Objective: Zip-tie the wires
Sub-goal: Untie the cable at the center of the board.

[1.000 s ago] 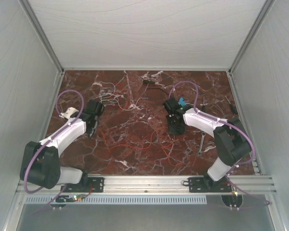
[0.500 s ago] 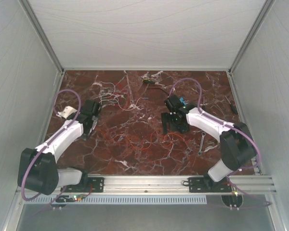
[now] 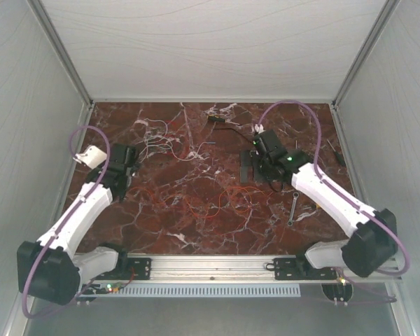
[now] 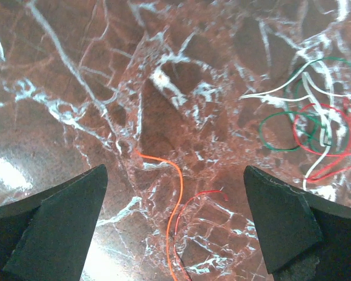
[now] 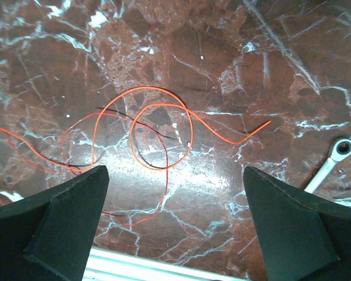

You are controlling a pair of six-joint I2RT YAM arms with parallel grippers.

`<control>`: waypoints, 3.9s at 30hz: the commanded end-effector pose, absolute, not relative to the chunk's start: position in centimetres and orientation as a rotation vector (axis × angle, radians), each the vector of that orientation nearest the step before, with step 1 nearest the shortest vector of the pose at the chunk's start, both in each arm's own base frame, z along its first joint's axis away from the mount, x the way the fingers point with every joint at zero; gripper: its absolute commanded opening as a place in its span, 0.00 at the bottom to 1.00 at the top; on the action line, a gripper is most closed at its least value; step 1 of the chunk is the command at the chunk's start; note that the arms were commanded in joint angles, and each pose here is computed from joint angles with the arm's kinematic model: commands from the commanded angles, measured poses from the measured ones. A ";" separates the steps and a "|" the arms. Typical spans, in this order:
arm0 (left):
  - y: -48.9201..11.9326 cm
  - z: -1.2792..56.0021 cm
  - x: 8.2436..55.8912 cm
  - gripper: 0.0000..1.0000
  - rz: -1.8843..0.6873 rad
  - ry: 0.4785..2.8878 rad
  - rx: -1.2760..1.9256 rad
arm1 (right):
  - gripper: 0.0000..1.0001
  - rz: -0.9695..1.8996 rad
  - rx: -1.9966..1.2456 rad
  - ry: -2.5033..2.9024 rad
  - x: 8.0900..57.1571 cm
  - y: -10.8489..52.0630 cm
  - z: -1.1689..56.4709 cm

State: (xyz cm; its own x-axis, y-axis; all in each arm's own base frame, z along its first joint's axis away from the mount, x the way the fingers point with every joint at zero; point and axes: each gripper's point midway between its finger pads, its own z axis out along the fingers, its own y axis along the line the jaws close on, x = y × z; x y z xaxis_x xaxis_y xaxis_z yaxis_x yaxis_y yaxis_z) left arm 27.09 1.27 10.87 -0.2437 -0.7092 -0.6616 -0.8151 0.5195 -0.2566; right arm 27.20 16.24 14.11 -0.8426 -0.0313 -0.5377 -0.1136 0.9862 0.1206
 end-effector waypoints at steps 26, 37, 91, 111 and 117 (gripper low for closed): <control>-4.7 23.9 32.3 1.00 -0.106 2.019 -0.148 | 0.98 0.430 -0.079 1.980 23.7 13.0 24.7; -2.3 17.8 38.5 0.89 0.061 2.291 -0.176 | 0.98 0.408 -0.068 2.002 22.9 12.2 24.0; -0.4 7.8 42.7 0.00 -0.100 2.465 -0.141 | 0.98 0.457 -0.084 2.053 22.1 12.9 22.4; 2.6 24.4 42.5 0.00 0.007 1.962 -0.380 | 0.98 0.540 -0.091 2.028 22.4 14.3 23.5; 2.4 32.0 43.0 0.00 0.011 1.744 -0.375 | 0.98 0.573 -0.092 2.046 22.7 15.1 23.4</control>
